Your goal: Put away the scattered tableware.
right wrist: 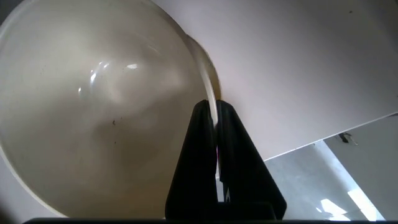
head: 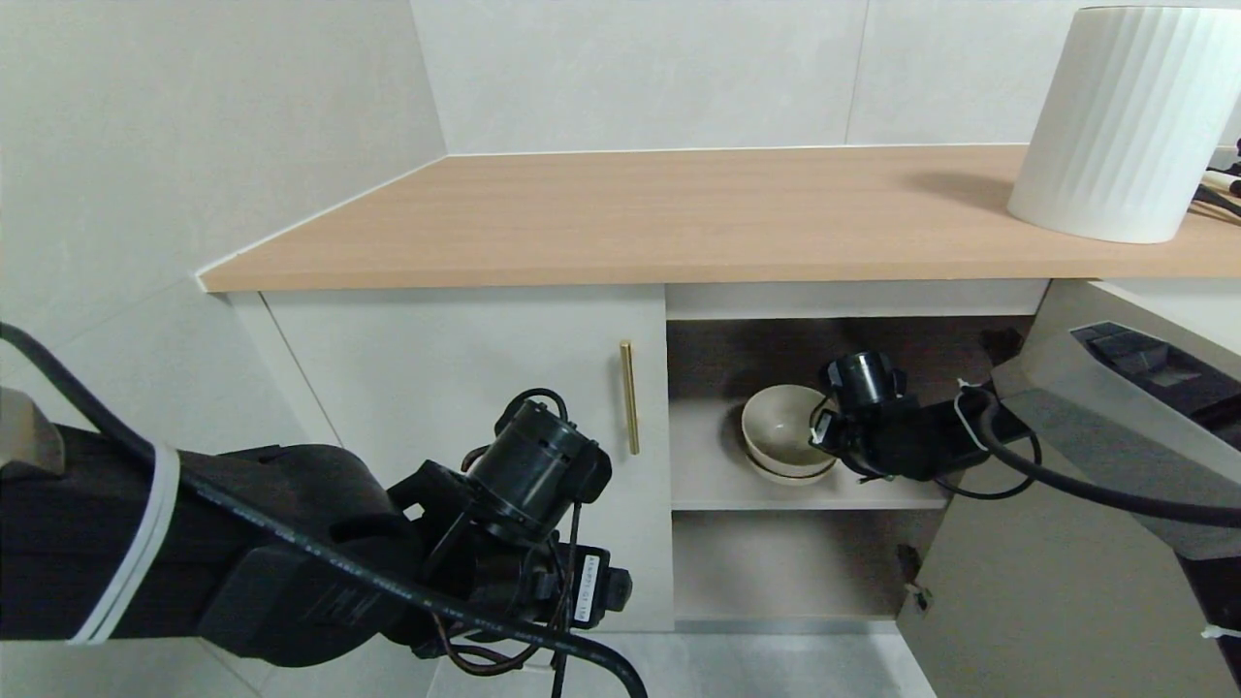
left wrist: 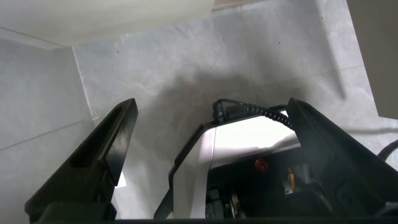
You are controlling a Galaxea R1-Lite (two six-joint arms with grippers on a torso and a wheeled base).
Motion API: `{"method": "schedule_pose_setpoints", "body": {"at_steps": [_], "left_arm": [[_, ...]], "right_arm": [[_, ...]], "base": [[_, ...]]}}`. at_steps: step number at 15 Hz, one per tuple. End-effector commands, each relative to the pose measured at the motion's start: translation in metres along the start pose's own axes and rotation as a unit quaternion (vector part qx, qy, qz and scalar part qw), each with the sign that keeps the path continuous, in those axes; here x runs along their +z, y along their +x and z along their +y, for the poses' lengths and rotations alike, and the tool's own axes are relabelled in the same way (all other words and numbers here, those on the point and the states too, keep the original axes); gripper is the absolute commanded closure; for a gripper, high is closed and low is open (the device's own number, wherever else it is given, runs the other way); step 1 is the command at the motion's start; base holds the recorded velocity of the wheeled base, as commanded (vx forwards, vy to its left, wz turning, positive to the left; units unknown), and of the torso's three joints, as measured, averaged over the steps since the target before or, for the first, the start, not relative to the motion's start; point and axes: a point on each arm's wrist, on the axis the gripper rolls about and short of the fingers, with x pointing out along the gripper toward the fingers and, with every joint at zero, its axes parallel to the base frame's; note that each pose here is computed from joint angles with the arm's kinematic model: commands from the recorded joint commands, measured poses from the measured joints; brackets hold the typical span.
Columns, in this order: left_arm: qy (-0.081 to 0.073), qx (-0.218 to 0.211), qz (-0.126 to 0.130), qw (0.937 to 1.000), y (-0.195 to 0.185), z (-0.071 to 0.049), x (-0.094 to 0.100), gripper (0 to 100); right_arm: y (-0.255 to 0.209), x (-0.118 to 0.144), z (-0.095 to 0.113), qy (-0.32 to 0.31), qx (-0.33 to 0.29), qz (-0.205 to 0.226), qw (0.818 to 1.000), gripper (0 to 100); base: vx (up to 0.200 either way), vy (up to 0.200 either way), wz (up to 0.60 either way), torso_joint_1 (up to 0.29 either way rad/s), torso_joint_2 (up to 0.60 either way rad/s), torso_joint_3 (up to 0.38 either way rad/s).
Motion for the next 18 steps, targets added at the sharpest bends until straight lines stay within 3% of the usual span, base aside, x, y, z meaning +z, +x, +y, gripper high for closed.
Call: {"method": "schedule_pose_setpoints", "body": {"at_steps": [1,4,8,10,12,13,16,18], "left_arm": [[0.000,0.000,-0.001,1.0000,0.000,0.000,0.000,0],[-0.001,-0.001,-0.001,1.0000,-0.001,0.000,0.000,0],[-0.008,-0.005,-0.016,0.9998,-0.011,0.004,0.004,0],[-0.048,-0.007,-0.072,0.9962,-0.047,0.027,0.016,0],[-0.063,-0.008,-0.103,0.9927,-0.069,0.042,0.017,0],[-0.073,-0.005,-0.121,0.9900,-0.084,0.056,0.013,0],[-0.080,-0.006,-0.133,0.9878,-0.103,0.071,-0.009,0],[-0.076,-0.006,-0.137,0.9877,-0.108,0.075,-0.016,0]], "right_arm": [[0.000,0.000,0.000,-0.001,0.000,0.001,1.000,0],[-0.005,0.000,0.001,-0.002,0.002,0.001,1.000,0],[-0.053,0.006,0.005,-0.018,0.019,0.017,1.000,0],[-0.123,0.005,-0.020,-0.057,0.034,0.051,0.997,0],[-0.163,0.012,-0.036,-0.072,0.073,0.058,0.993,0],[-0.204,0.009,-0.048,-0.101,0.117,0.062,0.986,0],[-0.265,0.000,-0.070,-0.173,0.176,0.039,0.968,0],[-0.285,-0.011,-0.078,-0.198,0.189,0.056,0.960,0]], "base": [[0.000,0.000,0.00,0.000,0.00,0.000],[0.000,0.000,0.00,0.000,0.00,0.000],[0.000,0.000,0.00,0.000,0.00,0.000],[0.000,0.000,0.00,0.000,0.00,0.000],[0.000,0.000,0.00,0.000,0.00,0.000],[0.000,0.000,0.00,0.000,0.00,0.000],[0.000,0.000,0.00,0.000,0.00,0.000],[0.000,0.000,0.00,0.000,0.00,0.000]]}}
